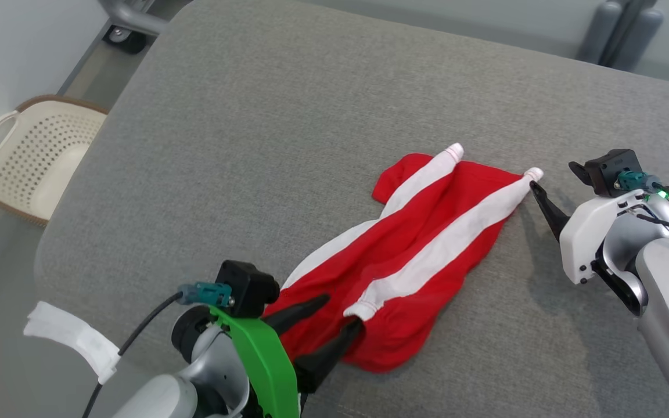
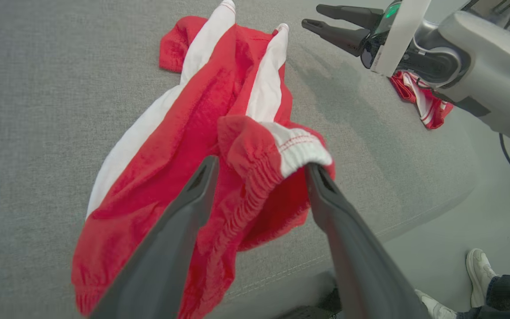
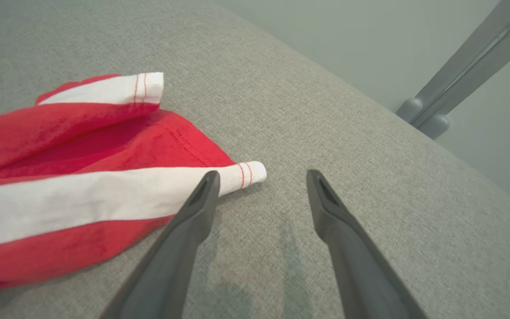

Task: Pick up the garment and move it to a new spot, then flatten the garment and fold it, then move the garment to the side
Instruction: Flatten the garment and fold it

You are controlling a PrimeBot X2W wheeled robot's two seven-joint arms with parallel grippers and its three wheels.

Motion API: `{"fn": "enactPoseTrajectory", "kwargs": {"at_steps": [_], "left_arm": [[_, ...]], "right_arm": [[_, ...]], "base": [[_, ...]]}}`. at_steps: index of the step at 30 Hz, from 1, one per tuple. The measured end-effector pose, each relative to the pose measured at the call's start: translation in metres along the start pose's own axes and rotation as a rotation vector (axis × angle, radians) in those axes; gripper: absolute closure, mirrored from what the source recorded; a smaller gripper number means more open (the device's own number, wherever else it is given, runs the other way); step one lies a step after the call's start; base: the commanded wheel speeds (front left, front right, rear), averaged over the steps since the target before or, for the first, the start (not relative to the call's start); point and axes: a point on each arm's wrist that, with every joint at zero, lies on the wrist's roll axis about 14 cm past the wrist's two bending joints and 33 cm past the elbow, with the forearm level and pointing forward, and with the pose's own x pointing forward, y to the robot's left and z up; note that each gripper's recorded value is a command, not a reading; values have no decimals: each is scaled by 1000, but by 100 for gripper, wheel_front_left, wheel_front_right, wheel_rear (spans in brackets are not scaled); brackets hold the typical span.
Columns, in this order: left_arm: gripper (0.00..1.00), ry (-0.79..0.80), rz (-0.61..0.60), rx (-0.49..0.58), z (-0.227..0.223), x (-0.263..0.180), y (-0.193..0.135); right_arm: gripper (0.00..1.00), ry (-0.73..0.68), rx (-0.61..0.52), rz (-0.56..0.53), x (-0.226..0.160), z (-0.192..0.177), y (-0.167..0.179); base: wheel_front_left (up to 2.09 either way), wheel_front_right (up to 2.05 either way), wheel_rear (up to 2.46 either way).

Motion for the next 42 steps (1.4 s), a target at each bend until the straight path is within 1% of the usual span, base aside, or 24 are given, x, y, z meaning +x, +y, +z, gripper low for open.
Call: {"fn": "enactPoseTrajectory", "kwargs": {"at_steps": [5,9,13,15,16,21,25,30,35,42], "left_arm": [[0,49,56,-72,-28,-11,10],[0,88,70,-130,-49,-15,7],[0,54,92,-177,-51,-13,9],[0,49,101,-184,-52,-14,10],[0,44,140,-192,-55,-16,18],[0,42,189,-212,-63,-25,28],[0,41,183,-216,-65,-28,26],[0,-16,172,-237,-54,-31,24],[0,-40,140,-246,-46,-29,17],[0,-74,74,-318,-35,-23,1]], "right_arm": [[0,14,-8,74,21,1,18],[0,42,17,98,33,-5,20],[0,78,0,108,40,-18,16],[0,82,2,115,41,-20,18],[0,84,2,127,41,-22,22],[0,70,6,140,39,-20,26],[0,50,14,123,34,-17,19],[0,35,20,115,27,-15,16],[0,58,20,96,21,-24,3],[0,90,24,104,26,-36,-1]], "base": [[0,0,0],[0,0,0],[0,0,0],[0,0,0],[0,0,0],[0,0,0],[0,0,0],[0,0,0],[0,0,0],[0,0,0]]}}
